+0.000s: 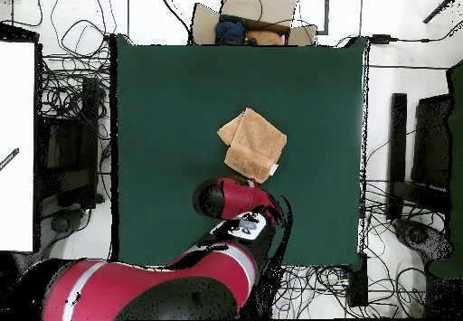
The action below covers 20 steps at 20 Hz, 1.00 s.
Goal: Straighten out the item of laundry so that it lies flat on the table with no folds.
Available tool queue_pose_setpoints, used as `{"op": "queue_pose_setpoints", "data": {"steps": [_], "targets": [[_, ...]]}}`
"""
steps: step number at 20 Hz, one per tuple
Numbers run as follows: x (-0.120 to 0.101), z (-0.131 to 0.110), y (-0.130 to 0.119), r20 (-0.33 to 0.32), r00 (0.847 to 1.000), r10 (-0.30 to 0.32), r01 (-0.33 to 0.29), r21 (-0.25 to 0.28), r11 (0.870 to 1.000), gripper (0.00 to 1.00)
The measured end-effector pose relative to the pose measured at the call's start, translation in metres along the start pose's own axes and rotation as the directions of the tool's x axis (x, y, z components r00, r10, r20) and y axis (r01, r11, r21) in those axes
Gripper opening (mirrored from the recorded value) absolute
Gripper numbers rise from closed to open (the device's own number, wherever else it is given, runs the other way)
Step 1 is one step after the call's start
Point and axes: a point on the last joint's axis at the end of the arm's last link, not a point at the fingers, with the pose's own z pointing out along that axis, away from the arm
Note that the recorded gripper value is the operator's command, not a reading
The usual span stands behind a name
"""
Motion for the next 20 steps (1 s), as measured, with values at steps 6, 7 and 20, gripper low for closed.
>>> {"op": "queue_pose_setpoints", "data": {"steps": [6,7,20], "targets": [[0.002,-0.0002,0.0032,0.025,0.999,-0.035,0.034,0.047,0.998,1.0],[0.0022,-0.0001,0.0032,0.028,0.999,-0.038,0.037,0.051,0.998,1.0],[0.0031,0.0007,-0.0013,0.036,0.998,-0.042,0.039,0.069,0.997,1.0]]}}
